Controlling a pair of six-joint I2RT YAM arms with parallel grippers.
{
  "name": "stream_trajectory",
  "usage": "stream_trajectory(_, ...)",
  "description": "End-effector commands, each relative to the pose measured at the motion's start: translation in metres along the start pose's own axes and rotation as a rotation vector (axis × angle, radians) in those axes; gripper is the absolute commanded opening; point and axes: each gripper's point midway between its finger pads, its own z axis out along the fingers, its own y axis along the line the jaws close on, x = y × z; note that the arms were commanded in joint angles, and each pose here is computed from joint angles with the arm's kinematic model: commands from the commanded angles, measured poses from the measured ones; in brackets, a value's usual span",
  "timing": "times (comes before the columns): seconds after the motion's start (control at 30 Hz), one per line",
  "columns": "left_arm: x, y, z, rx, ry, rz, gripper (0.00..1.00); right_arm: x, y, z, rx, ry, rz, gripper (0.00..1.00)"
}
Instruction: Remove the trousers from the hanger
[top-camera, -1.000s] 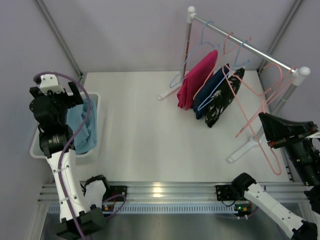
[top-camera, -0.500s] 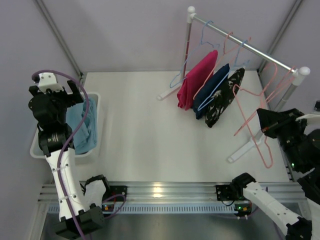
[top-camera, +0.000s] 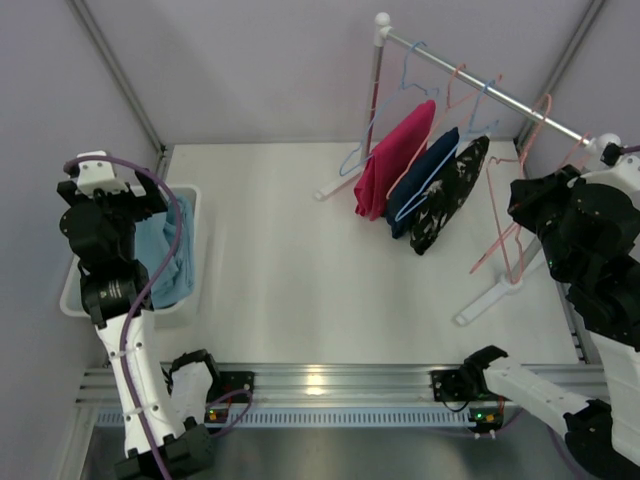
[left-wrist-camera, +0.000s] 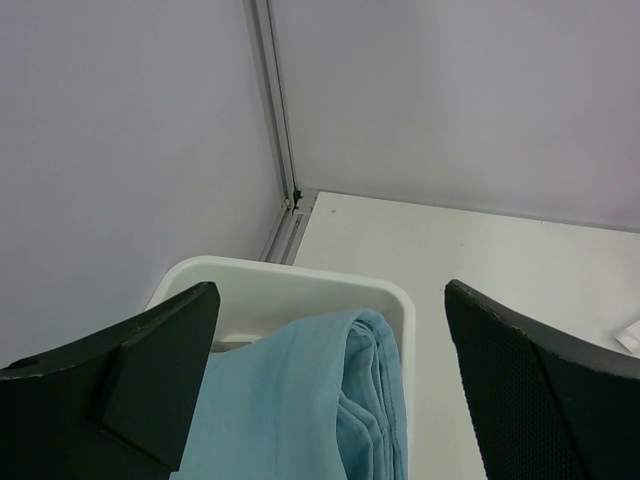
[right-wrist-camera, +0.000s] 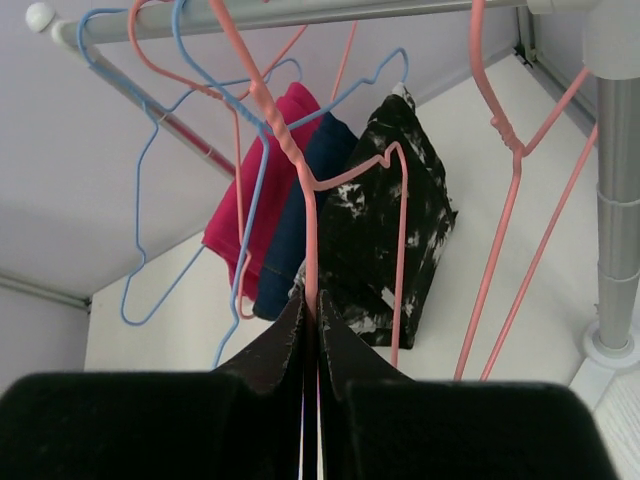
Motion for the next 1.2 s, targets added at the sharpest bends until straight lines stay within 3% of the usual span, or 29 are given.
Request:
stream_trajectory(0.0, -0.009, 0.000, 0.002, 0.004, -0.059, -0.008, 0.99, -0.019, -0.008, 0.004, 0.075, -0.064, -0.014, 0.00)
stream_trajectory(0.4, 0.003, -0.003, -0.005, 0.016, -0.073, 0.008, 0.99, -0.021, -0.010, 0.037, 0.183, -0.093, -0.047, 0.00)
stream_trajectory(0.93, 0.000, -0.008, -0.011, 0.042, -0.072, 0.028, 0.99, 0.046, -0.024, 0.064, 0.205, 0.032, -0.075, 0.00)
stream_trajectory(1.0, -0.001, -0.009, -0.011, 0.049, -0.073, 0.024, 0.99, 0.054, -0.026, 0.067, 0.195, 0.041, -0.077, 0.05)
stream_trajectory(1.1, 0.000, -0.013, -0.010, 0.068, -0.067, 0.010, 0.99, 0.063, -0.023, 0.071, 0.158, 0.048, -0.091, 0.29)
stream_trajectory(1.13, 0.001, -0.014, -0.009, 0.077, -0.061, 0.007, 0.99, 0.069, -0.023, 0.073, 0.147, 0.057, -0.101, 0.45)
stream_trajectory(1.17, -0.001, -0.016, -0.010, 0.085, -0.064, 0.003, 0.99, 0.068, -0.021, 0.071, 0.128, 0.054, -0.095, 0.50)
